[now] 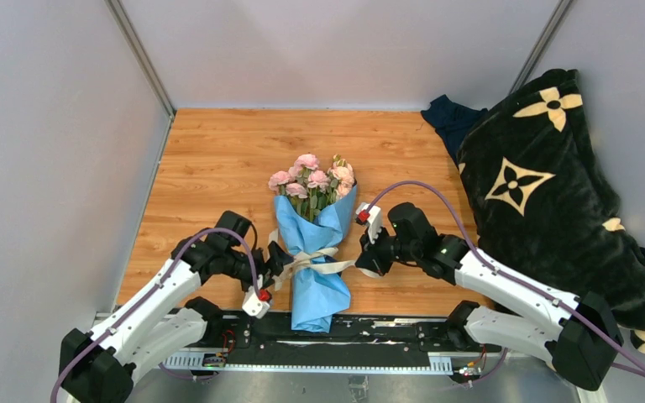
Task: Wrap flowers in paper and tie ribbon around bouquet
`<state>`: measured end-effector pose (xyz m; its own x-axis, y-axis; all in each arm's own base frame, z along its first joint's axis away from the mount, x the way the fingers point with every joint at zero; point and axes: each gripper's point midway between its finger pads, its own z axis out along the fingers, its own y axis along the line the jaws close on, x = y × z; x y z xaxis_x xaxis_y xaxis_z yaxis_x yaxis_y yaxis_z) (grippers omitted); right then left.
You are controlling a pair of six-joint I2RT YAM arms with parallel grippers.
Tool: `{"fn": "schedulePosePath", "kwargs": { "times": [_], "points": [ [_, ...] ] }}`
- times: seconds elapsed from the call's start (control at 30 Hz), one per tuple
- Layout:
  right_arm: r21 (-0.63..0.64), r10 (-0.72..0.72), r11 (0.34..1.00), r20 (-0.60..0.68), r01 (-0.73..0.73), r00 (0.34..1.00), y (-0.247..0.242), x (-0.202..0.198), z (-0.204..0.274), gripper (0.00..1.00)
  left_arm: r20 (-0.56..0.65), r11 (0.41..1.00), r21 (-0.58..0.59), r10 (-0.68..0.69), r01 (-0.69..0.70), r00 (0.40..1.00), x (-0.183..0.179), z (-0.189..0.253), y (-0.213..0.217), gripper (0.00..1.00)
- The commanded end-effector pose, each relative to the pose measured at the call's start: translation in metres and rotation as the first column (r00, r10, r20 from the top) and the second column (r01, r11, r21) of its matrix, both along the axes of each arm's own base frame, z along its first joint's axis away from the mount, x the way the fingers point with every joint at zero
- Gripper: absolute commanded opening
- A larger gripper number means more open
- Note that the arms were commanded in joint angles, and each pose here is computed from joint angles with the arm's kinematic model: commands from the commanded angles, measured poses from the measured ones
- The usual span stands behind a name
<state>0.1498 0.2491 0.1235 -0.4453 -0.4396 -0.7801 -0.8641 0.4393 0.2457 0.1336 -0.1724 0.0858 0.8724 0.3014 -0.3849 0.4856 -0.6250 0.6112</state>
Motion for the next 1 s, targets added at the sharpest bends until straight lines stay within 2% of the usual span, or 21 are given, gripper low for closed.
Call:
{"fn": "schedulePosePath", "kwargs": {
  "times": [0.0, 0.03, 0.1, 0.17, 0.3, 0.37, 0.43, 0.47, 0.5, 0.6, 0.63, 0.67, 0.8, 0.87, 0.97],
  "points": [
    [0.04, 0.027, 0.999, 0.001, -0.027, 1.0, 0.008, 0.0, 0.007, 0.0, -0.207, 0.993, -0.092, 0.059, -0.08, 0.977, -0.008, 0.036, -0.018, 0.87],
    [0.042, 0.027, 0.999, 0.002, -0.027, 1.0, 0.008, -0.001, 0.007, 0.0, -0.224, 0.991, -0.108, 0.047, -0.073, 0.974, -0.008, 0.039, -0.022, 0.9],
    [0.043, 0.025, 0.999, 0.009, -0.025, 1.0, 0.008, 0.0, 0.007, 0.0, -0.18, 0.995, -0.098, 0.012, -0.03, 0.984, -0.007, 0.034, -0.021, 0.94],
    [0.042, 0.023, 0.999, 0.018, -0.024, 1.0, 0.006, -0.001, 0.007, 0.0, -0.11, 0.999, -0.044, -0.022, 0.018, 0.994, -0.005, 0.022, -0.014, 0.99],
    [0.037, 0.022, 0.999, 0.033, -0.023, 0.999, 0.003, 0.0, 0.006, 0.0, -0.071, 0.99, 0.088, -0.107, 0.113, 0.992, -0.01, 0.007, 0.005, 1.0],
    [0.035, 0.028, 0.999, 0.034, -0.029, 0.999, 0.004, 0.0, 0.005, 0.0, -0.097, 0.994, 0.061, -0.082, 0.088, 0.992, -0.009, 0.014, 0.0, 1.0],
    [0.033, 0.033, 0.999, 0.032, -0.034, 0.999, 0.005, 0.0, 0.004, 0.0, -0.203, 0.997, -0.043, 0.054, -0.064, 0.978, 0.003, 0.031, -0.019, 1.0],
    [0.031, 0.034, 0.999, 0.029, -0.035, 0.999, 0.005, -0.001, 0.002, 0.0, -0.291, 0.976, -0.103, 0.153, -0.19, 0.944, 0.016, 0.043, -0.033, 0.95],
    [0.029, 0.035, 0.999, 0.025, -0.036, 0.999, 0.004, -0.001, 0.001, 0.0, -0.367, 0.942, -0.146, 0.231, -0.301, 0.901, 0.029, 0.051, -0.044, 0.84],
    [0.028, 0.03, 0.999, 0.015, -0.03, 0.999, 0.003, -0.003, -0.003, 0.0, -0.514, 0.775, -0.212, 0.43, -0.596, 0.742, 0.076, 0.064, -0.062, 0.39],
    [0.03, 0.026, 0.999, 0.013, -0.027, 1.0, 0.003, -0.004, -0.004, 0.0, -0.522, 0.725, -0.236, 0.468, -0.648, 0.713, 0.09, 0.067, -0.067, 0.33],
    [0.033, 0.024, 0.999, 0.012, -0.025, 1.0, 0.002, -0.004, -0.004, 0.0, -0.509, 0.716, -0.221, 0.494, -0.662, 0.704, 0.095, 0.059, -0.067, 0.32],
    [0.038, 0.016, 0.999, 0.021, -0.017, 1.0, 0.001, -0.004, -0.003, 0.0, -0.359, 0.788, -0.223, 0.481, -0.574, 0.8, 0.092, 0.035, -0.068, 0.4],
    [0.034, 0.014, 0.999, 0.021, -0.014, 1.0, 0.0, -0.004, -0.004, 0.0, -0.342, 0.831, -0.184, 0.446, -0.525, 0.827, 0.079, 0.025, -0.068, 0.47],
    [0.03, 0.011, 0.999, 0.018, -0.011, 1.0, -0.001, -0.004, -0.007, 0.0, -0.358, 0.887, -0.114, 0.384, -0.448, 0.851, 0.057, 0.015, -0.065, 0.51]
  ]
}}
